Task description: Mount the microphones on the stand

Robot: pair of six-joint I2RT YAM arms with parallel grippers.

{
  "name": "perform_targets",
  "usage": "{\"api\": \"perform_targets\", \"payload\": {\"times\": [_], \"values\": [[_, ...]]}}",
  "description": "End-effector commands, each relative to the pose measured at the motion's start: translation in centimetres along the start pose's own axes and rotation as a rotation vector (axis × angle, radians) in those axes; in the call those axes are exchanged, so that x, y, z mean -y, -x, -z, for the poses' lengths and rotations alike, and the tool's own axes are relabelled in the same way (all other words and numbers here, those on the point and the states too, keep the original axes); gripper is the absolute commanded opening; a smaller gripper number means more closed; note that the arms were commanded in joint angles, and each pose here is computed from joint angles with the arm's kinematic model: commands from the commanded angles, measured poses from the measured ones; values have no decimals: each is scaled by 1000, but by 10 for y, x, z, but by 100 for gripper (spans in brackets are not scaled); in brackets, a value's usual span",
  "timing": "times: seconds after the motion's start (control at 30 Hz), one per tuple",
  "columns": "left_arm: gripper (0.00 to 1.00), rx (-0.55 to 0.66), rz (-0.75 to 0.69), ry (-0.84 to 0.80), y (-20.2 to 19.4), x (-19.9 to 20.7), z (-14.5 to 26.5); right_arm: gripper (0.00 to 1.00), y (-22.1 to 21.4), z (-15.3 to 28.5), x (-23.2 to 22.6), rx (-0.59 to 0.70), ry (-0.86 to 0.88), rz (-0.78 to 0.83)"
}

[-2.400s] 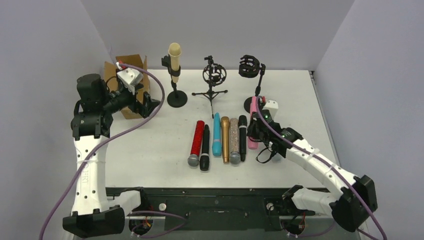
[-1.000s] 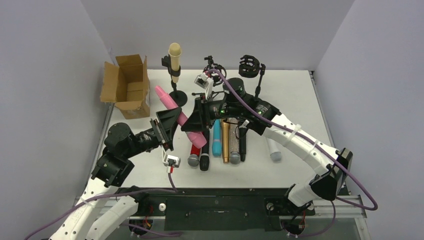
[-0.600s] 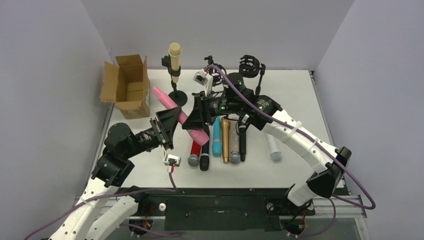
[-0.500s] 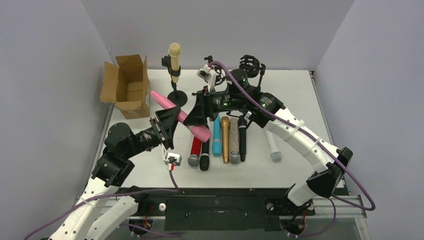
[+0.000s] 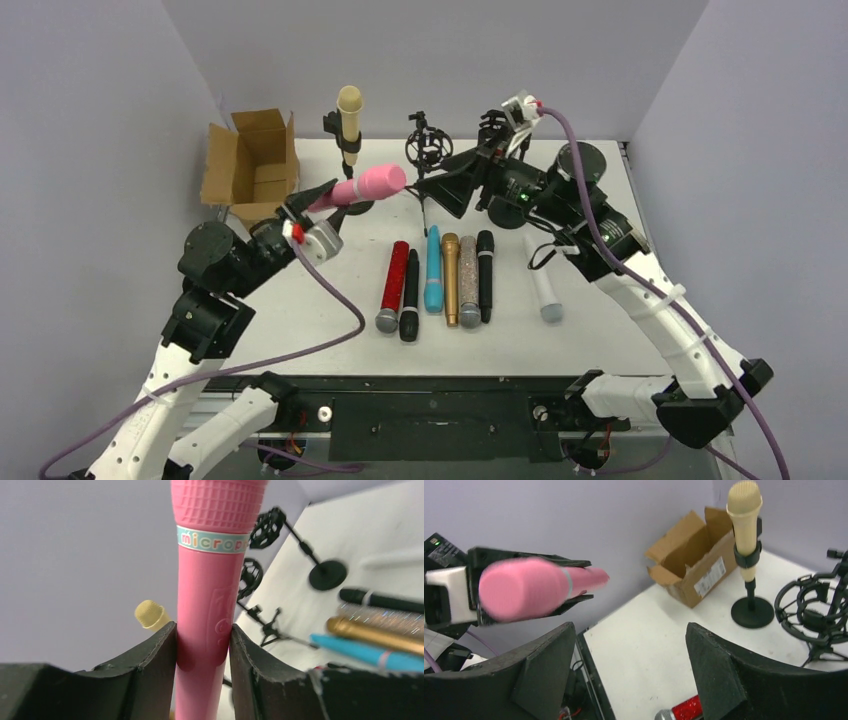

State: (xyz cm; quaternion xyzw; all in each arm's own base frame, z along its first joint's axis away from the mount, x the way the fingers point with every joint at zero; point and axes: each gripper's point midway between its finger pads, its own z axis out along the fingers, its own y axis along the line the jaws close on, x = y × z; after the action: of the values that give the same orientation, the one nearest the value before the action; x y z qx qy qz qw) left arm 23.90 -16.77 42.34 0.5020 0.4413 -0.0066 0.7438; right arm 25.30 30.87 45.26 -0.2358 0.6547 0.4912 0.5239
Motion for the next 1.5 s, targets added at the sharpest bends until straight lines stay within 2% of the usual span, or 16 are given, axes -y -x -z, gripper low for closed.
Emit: {"api": "perform_targets", "payload": {"times": [0.0,0.03,0.17,0.4,0.7,0.77,0.83,0.9,0.93,0.97,1.0,1.03,1.1,1.13,1.2,1.47], "values": [[6,23,585,61,29,-14,-4,77,45,16,-21,222,64,145],[6,35,676,26,34,-7,-7,77,39,16,-24,210,89,151],[6,70,822,-65,44,9,-16,78,45,28,-56,277,233,190],[7,112,846,-152,53,19,-25,78,34,6,-90,231,349,214],[7,138,816,-203,59,24,-24,79,29,-35,-100,201,421,118],[7,142,808,-215,61,26,-23,72,28,-42,-100,193,424,95],[7,142,798,-220,60,27,-23,60,30,-46,-100,184,426,79],[7,140,792,-218,59,27,-23,39,27,-50,-99,168,426,74],[8,136,788,-218,58,28,-23,33,27,-50,-99,165,423,76],[10,133,786,-218,57,28,-23,19,25,-51,-97,160,415,80],[29,127,785,-214,56,28,-23,10,26,-51,-94,161,402,84],[59,119,788,-201,54,27,-23,0,27,-51,-88,162,375,97],[97,93,803,-179,49,26,-24,0,32,-49,-77,166,330,119],[100,72,816,-172,45,26,-24,0,32,-48,-70,160,306,123],[97,16,844,-128,33,23,-27,0,43,-45,-51,178,242,148],[96,-208,987,-29,-32,9,-23,0,97,-33,44,242,-148,379]]}}
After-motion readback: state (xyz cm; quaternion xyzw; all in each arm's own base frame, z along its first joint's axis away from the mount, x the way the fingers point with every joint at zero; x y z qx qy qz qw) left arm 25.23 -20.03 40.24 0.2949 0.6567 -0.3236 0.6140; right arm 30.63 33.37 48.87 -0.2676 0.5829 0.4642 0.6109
